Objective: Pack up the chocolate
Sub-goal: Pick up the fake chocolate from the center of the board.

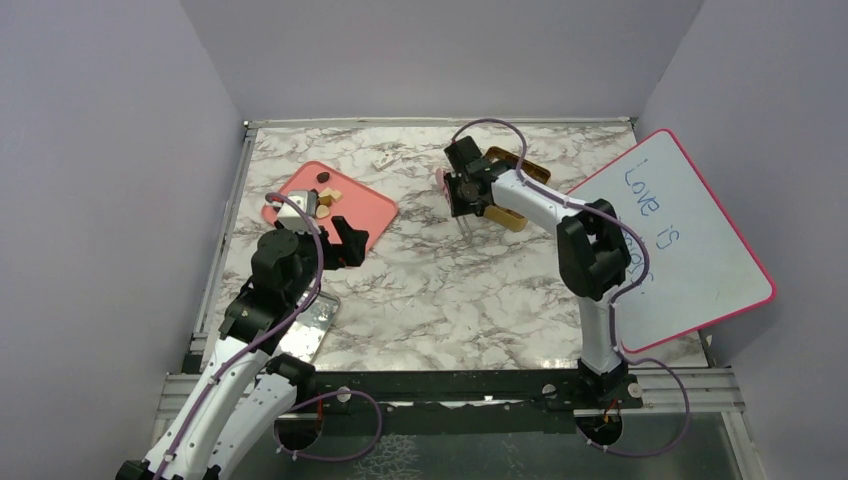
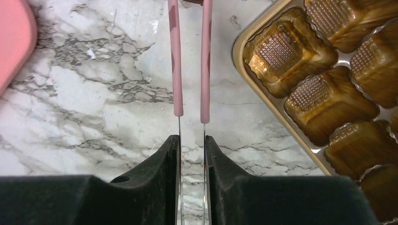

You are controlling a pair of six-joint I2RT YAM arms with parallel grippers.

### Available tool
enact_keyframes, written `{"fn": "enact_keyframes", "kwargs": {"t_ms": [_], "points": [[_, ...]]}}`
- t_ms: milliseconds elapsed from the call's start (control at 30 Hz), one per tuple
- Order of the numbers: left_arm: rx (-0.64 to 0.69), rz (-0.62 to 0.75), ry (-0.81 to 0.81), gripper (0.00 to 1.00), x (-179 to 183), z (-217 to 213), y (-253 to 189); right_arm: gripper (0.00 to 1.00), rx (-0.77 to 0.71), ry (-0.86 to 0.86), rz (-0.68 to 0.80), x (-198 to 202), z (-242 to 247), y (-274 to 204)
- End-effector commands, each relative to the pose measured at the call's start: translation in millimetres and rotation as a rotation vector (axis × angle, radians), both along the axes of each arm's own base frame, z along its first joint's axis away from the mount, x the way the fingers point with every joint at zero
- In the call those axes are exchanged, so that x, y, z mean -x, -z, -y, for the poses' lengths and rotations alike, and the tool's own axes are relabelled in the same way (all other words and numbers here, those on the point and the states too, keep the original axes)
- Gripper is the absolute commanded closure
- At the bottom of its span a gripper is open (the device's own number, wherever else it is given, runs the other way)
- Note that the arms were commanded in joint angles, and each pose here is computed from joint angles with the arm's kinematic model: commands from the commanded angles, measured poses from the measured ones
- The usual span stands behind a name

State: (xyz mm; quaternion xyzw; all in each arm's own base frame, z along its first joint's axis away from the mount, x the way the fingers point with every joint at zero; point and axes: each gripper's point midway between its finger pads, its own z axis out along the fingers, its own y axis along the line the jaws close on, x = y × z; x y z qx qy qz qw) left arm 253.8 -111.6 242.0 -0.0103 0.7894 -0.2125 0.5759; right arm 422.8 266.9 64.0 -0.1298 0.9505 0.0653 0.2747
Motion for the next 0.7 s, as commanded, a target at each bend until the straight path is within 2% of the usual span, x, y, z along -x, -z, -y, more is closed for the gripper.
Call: {"fn": "enact_keyframes", "kwargs": {"t_ms": [0,333,667], "points": [[-0.01,0.034,-0.02,0.05,-3,-5,-4,0.75,-0.107,-0.039,0.085,-2,-12,-45],[-0.017,0.039,-0.018,0.05,-2,-5,-4,0.75,-0.101,-0.004,0.138,13,13,-85],[-0.017,0.041,-0.008,0.05,-2,-4,-4,0.75,-0.049,0.115,0.166,7,74,-102]]}}
